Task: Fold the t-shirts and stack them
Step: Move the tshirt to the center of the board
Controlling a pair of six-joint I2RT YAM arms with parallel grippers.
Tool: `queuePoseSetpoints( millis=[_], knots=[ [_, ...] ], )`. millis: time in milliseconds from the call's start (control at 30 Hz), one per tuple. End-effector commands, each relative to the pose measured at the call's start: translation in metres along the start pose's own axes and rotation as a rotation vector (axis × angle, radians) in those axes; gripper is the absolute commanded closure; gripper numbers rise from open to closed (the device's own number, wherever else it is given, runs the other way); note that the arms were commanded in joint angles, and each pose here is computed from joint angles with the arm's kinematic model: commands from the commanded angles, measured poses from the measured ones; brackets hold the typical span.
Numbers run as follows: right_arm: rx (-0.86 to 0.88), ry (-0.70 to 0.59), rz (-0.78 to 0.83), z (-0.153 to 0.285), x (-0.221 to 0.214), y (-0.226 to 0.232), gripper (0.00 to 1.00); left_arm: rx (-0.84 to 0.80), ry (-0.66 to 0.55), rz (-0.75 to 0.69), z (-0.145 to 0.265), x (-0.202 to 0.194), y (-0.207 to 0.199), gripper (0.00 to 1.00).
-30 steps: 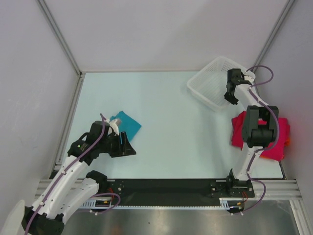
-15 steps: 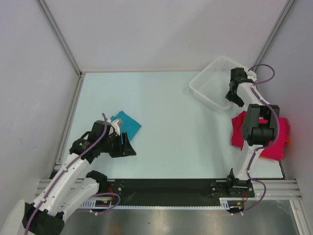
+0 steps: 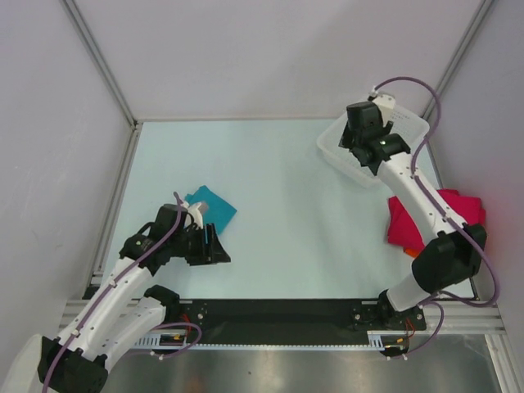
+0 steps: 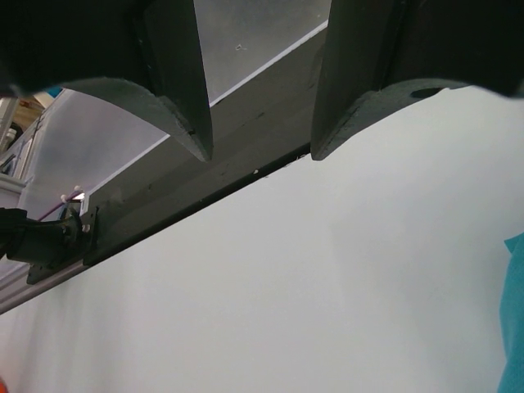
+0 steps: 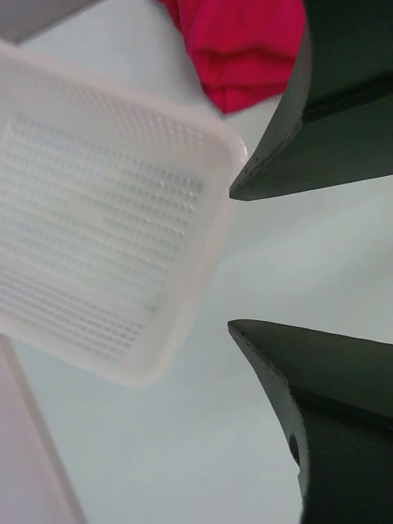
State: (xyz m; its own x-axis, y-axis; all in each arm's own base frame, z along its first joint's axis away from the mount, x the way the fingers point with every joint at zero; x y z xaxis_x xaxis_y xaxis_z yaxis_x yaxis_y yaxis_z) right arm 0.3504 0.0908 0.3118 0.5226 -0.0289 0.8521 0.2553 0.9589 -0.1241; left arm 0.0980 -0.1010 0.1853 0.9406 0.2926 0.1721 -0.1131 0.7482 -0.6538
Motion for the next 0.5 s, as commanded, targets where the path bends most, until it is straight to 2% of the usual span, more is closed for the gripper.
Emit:
queuePoseSetpoints(
  millis=[0, 200, 467],
  knots=[
    [0.172, 0.162, 0.145, -0.017, -0.043, 0.054, 0.34, -0.069, -0.013, -0.002, 0.001, 0.005, -0.011, 0.44],
    [0.270, 0.285, 0.190, -0.054, -0.079, 0.101, 0.35, -0.072, -0.025, -0.007, 0.005, 0.003, -0.012, 0.44],
    [0.183, 0.332, 0.252, -0.095, -0.102, 0.106, 0.36, -0.057, -0.027, -0.008, 0.006, 0.001, -0.009, 0.44]
  ],
)
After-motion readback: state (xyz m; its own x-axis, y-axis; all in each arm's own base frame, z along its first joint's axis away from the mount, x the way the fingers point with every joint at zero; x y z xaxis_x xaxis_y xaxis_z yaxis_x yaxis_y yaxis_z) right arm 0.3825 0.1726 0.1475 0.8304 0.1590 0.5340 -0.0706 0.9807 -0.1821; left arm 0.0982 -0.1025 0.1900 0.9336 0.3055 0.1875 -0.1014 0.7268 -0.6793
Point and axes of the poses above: each gripper's point midway between its finger pads, its own z axis back along the fingers, its own y axis along the line the jaws close on, x = y × z, the point moved 9 cm from there along z, back along the fingers, and after that the axes turned 14 degrees about z, right-handed, at the moved point
